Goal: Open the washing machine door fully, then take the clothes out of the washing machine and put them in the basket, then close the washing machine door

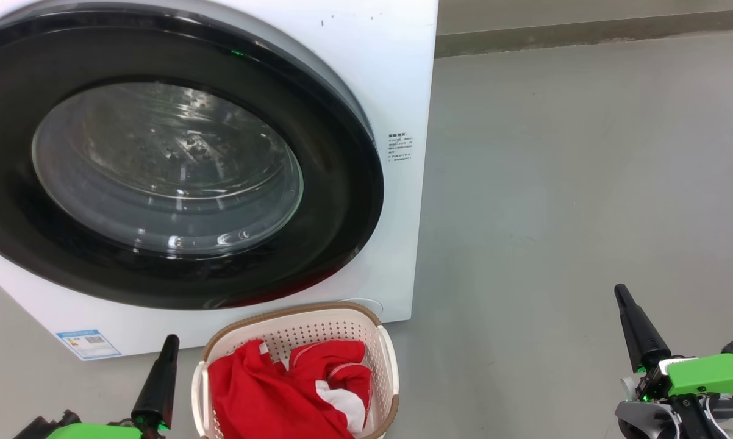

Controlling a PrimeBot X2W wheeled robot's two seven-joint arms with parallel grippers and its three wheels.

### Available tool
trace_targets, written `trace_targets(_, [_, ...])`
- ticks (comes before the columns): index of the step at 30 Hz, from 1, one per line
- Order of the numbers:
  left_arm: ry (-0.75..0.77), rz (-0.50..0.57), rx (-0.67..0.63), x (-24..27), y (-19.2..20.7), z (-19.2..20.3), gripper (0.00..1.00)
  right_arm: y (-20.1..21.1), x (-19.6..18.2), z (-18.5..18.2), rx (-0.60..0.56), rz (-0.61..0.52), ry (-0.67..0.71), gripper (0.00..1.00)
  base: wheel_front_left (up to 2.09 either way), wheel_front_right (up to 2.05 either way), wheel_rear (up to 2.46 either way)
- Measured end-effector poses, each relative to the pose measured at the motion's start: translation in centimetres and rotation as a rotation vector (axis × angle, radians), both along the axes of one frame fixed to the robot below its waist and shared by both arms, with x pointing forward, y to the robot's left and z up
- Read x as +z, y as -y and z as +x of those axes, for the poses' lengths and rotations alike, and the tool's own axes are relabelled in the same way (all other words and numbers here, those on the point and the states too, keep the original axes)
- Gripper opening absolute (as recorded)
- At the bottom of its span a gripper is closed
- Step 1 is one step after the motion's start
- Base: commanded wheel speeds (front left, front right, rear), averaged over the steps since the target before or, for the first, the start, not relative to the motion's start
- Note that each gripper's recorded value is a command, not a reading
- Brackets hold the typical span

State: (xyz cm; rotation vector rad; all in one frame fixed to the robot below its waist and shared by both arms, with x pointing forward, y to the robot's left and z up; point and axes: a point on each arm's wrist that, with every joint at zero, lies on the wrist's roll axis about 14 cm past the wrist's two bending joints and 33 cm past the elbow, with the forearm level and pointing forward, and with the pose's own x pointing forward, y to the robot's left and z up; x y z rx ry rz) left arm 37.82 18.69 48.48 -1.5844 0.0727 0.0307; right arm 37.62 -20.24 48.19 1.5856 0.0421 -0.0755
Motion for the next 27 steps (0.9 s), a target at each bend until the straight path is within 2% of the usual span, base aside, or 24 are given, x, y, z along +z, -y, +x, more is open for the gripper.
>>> trace_targets(27, [0.0, -0.003, 0.002, 0.0, -0.05, -0.01, 0.0, 0.0, 0.0, 0.0, 0.001, 0.001, 0.0, 0.0, 0.0, 0.0, 0.0])
